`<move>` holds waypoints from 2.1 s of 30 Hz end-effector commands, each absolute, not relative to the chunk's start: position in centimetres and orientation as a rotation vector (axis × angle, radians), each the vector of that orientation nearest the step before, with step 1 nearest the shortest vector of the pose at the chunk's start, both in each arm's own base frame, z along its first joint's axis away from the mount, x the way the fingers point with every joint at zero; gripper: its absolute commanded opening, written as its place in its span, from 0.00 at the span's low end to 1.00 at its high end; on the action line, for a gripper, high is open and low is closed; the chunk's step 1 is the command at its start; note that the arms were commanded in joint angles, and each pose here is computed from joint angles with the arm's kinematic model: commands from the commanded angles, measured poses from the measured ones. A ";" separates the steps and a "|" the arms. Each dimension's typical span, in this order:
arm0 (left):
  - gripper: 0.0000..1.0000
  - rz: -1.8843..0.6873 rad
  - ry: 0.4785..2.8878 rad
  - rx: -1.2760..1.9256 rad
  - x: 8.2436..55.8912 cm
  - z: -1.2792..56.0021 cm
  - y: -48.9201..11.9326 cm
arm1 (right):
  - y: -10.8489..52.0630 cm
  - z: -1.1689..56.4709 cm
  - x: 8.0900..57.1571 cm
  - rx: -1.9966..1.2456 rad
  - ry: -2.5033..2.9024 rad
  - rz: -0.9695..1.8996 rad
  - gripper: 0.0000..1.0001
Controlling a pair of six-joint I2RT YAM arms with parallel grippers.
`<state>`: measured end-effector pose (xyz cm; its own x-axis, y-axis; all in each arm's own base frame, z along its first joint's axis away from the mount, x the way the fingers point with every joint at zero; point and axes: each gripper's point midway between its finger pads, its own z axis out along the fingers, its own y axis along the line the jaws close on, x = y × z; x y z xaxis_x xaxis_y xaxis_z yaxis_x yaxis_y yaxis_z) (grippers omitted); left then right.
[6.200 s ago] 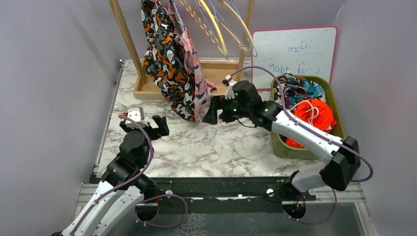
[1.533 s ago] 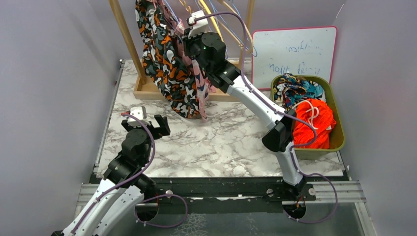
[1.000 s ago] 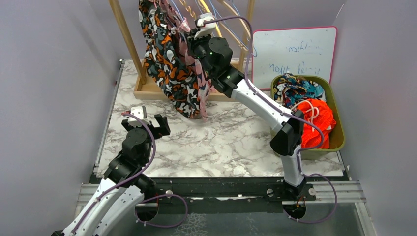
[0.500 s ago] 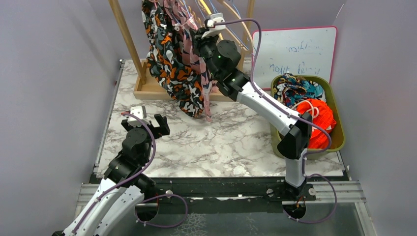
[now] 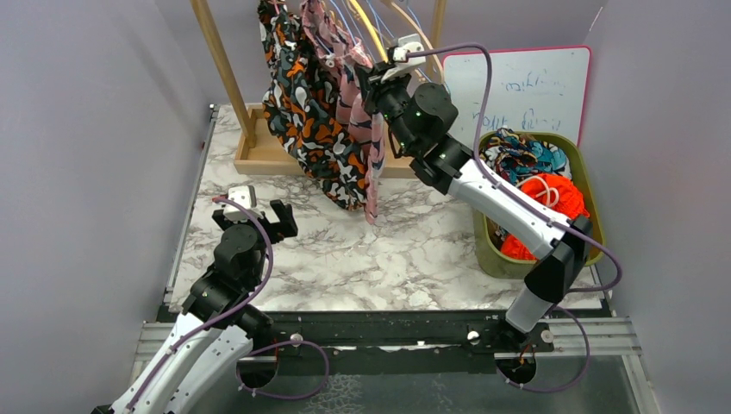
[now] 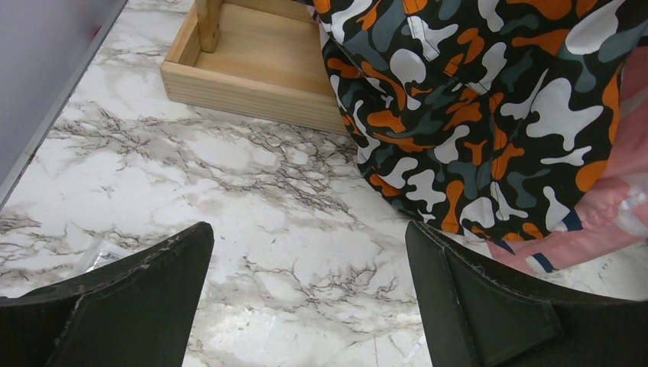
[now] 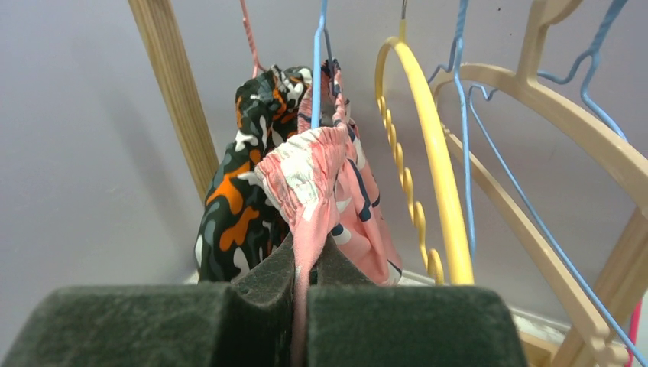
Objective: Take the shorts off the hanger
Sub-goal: Pick up the hanger from the clothes rod, then remove the shorts from the hanger.
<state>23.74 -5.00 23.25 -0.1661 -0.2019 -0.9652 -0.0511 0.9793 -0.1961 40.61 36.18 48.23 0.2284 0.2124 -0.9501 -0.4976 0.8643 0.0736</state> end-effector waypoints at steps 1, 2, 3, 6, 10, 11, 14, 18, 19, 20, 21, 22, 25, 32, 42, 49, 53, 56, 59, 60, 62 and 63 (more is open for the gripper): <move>0.99 -0.147 1.734 -0.177 24.0 23.2 -5.3 | 34.7 49.3 38.2 -0.294 1.219 0.534 0.01; 0.99 -0.148 1.737 -0.174 24.0 23.2 -5.4 | 34.4 48.8 38.0 -0.302 1.230 0.527 0.01; 0.99 -0.147 1.740 -0.172 24.0 23.1 -5.4 | 34.3 48.0 37.8 -0.320 1.246 0.519 0.01; 0.99 -0.146 1.745 -0.169 24.0 23.0 -5.5 | 33.6 46.5 36.8 -0.373 1.285 0.499 0.01; 0.99 -0.144 1.743 -0.171 24.0 23.0 -5.4 | 31.9 44.8 34.5 -0.421 1.323 0.510 0.01; 0.99 -0.144 1.742 -0.173 24.0 23.0 -5.4 | 31.6 44.2 34.0 -0.431 1.338 0.514 0.01; 0.99 -0.142 1.743 -0.174 24.0 23.0 -5.4 | 30.1 42.9 32.1 -0.457 1.367 0.526 0.01; 0.99 -0.141 1.749 -0.169 24.1 22.9 -5.5 | 28.0 41.7 29.4 -0.465 1.392 0.561 0.01; 0.99 -0.141 1.750 -0.169 24.1 22.9 -5.5 | 27.4 41.4 28.6 -0.478 1.394 0.573 0.01; 0.99 -0.140 1.753 -0.167 24.2 22.8 -5.5 | 26.9 41.1 27.8 -0.481 1.399 0.586 0.01; 0.99 -0.141 1.754 -0.166 24.2 22.8 -5.6 | 26.2 40.8 27.1 -0.471 1.406 0.596 0.01; 0.99 -0.142 1.757 -0.164 24.2 22.8 -5.6 | 25.4 40.7 26.4 -0.458 1.406 0.610 0.01; 0.99 -0.145 1.761 -0.160 24.2 22.7 -5.7 | 23.6 40.2 24.1 -0.459 1.407 0.640 0.01; 0.99 -0.146 1.755 -0.162 24.2 22.8 -5.7 | 17.8 38.6 19.4 -0.397 1.476 0.649 0.01; 0.99 -0.183 1.740 -0.150 24.1 23.4 -6.1 | 20.3 33.9 13.3 -0.644 1.533 0.937 0.01; 0.99 -0.316 1.674 -0.038 23.1 25.6 -8.1 | 25.2 26.3 13.0 -0.849 1.705 1.075 0.01; 0.99 -0.470 1.583 0.130 22.1 27.4 -11.1 | 26.6 25.7 13.7 -0.839 1.672 1.119 0.01; 0.99 -0.582 1.520 0.250 21.3 28.3 -13.6 | 27.5 25.0 13.8 -0.855 1.681 1.153 0.01; 0.99 -0.683 1.513 0.358 20.7 28.0 -16.0 | 28.4 24.4 13.5 -0.879 1.700 1.203 0.01; 0.99 -0.714 1.525 0.385 20.6 27.8 -16.7 | 28.7 24.2 13.5 -0.886 1.702 1.220 0.01; 0.99 -0.762 1.564 0.429 20.6 26.9 -17.9 | 29.2 24.1 13.3 -0.899 1.696 1.251 0.01; 0.99 -0.776 1.593 0.442 20.8 26.4 -18.4 | 29.3 24.0 13.3 -0.903 1.695 1.260 0.01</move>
